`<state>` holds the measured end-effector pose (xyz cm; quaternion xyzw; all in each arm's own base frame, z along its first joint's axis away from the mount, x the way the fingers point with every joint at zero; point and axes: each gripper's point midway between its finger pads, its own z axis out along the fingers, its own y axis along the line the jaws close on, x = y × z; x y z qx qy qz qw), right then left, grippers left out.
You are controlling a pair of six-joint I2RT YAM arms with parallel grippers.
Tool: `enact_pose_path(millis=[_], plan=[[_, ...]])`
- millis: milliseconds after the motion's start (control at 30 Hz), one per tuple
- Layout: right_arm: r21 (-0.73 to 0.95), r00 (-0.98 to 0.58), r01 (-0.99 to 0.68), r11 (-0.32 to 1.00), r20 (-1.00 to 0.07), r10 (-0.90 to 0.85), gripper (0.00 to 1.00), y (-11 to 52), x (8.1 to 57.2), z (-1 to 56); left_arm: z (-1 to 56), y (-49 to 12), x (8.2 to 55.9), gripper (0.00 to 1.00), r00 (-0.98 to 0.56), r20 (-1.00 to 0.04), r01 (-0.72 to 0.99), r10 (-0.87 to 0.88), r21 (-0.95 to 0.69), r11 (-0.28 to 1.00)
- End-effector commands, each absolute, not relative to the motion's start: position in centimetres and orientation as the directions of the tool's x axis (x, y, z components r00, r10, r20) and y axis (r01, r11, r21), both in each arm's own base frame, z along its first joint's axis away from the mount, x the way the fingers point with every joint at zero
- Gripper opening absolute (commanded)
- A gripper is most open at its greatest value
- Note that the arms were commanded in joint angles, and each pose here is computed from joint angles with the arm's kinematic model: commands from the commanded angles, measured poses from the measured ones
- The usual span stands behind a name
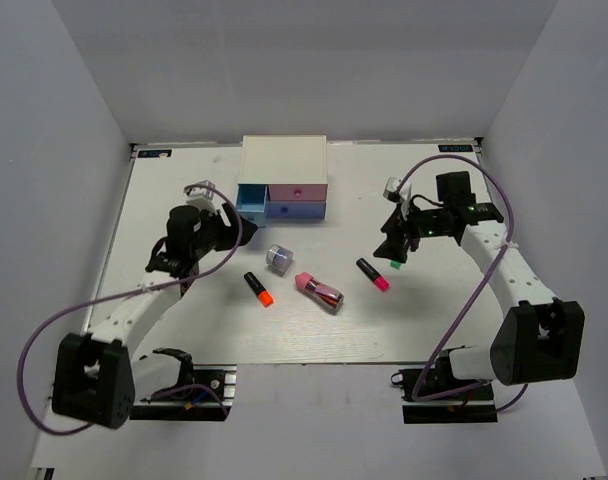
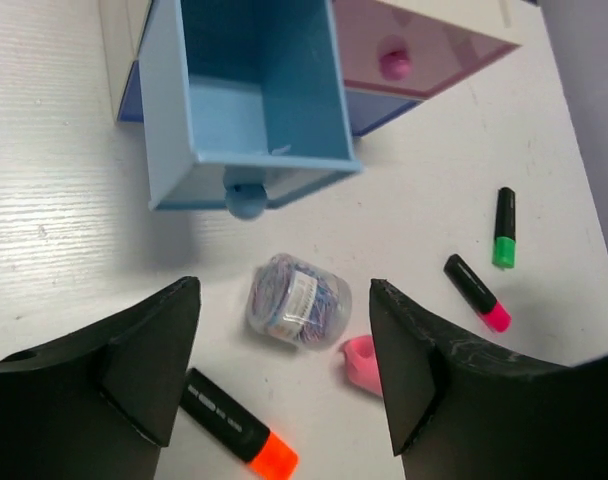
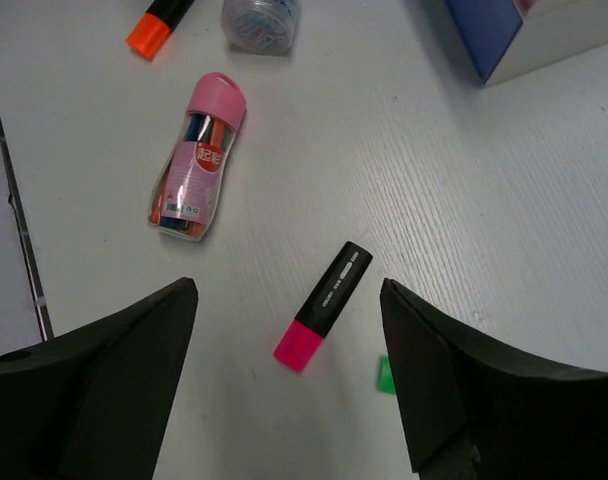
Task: Sort the stationery into containers
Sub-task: Pick up the stationery from the center of the board.
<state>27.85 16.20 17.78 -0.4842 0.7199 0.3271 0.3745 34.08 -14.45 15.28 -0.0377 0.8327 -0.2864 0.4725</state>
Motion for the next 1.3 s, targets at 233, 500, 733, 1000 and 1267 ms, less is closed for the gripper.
enact_pose_path(millis=[233, 500, 733, 1000, 1267], plan=[[0.029, -0.088, -0.992, 0.126, -0.868, -0.489, 0.02, 20.2, 27.2, 18.8, 14.8, -13.2, 26.3, 0.52, -0.523, -0.801, 0.288, -0.291, -0.487, 0.825], [0.156, -0.293, -0.934, 0.323, -0.85, -0.437, 0.68, 21.3, 30.6, 19.5, 16.3, -15.5, 28.2, 0.67, -0.519, -0.83, 0.418, -0.205, -0.456, 0.786], [0.133, -0.357, -0.89, 0.436, -0.799, -0.484, 0.83, 19.5, 31.8, 17.3, 14.8, -18.6, 29.6, 0.85, -0.561, -0.824, 0.498, -0.078, -0.411, 0.763], [0.149, -0.398, -0.869, 0.472, -0.777, -0.487, 0.86, 18.3, 30.7, 15.5, 12.8, -20.6, 29.5, 0.93, -0.577, -0.816, 0.516, 0.049, -0.317, 0.795], [0.161, -0.419, -0.856, 0.491, -0.773, -0.477, 0.86, 17.8, 30.5, 15.0, 11.2, -21.6, 31.5, 0.93, -0.576, -0.808, 0.436, 0.127, -0.173, 0.883]])
